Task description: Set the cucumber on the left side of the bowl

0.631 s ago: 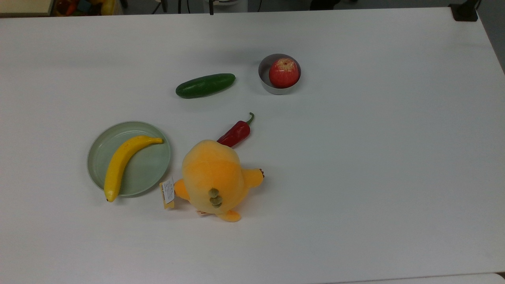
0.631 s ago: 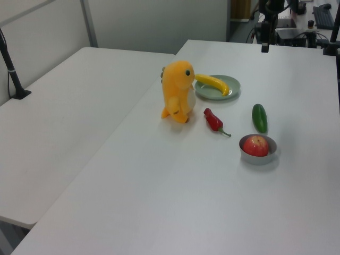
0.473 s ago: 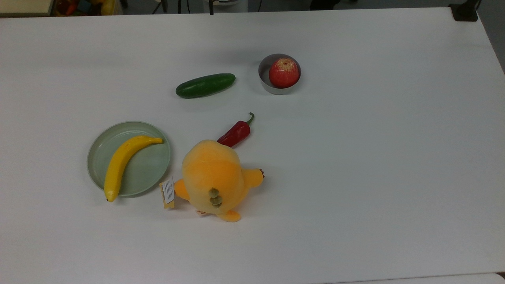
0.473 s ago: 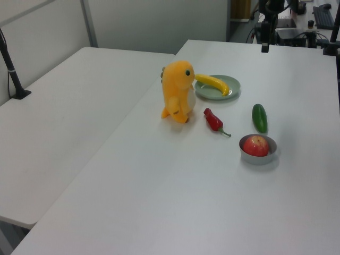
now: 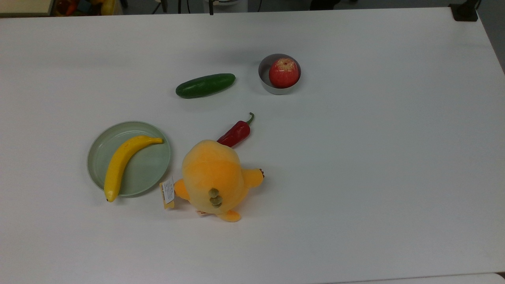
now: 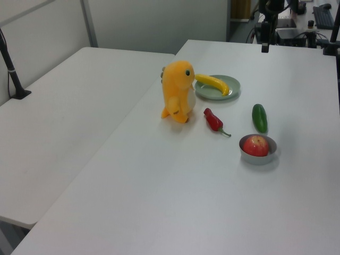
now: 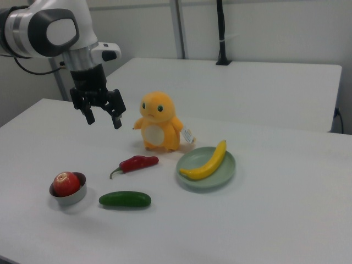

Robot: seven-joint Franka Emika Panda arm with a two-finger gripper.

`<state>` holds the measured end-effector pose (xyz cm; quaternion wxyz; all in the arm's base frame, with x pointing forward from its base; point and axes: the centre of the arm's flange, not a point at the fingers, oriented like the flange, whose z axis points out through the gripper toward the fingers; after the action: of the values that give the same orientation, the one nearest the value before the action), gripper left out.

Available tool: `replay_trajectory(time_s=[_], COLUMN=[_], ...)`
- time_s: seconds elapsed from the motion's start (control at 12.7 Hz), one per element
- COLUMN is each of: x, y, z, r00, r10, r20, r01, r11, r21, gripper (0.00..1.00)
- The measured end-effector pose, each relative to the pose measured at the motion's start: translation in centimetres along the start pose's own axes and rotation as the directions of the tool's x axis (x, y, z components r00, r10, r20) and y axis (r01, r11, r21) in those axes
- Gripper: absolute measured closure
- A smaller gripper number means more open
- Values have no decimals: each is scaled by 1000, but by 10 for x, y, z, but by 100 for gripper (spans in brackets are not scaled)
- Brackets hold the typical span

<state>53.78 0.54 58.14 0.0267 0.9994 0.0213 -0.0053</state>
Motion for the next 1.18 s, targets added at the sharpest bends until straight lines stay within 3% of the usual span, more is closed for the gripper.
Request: replay_trajectory(time_s=[1.18], x=[2], y=[-1], z=[4], r00=[1000], r10=[-1], r20=[8], r01=[1], r11=[1000], r21=[-1], gripper=[0])
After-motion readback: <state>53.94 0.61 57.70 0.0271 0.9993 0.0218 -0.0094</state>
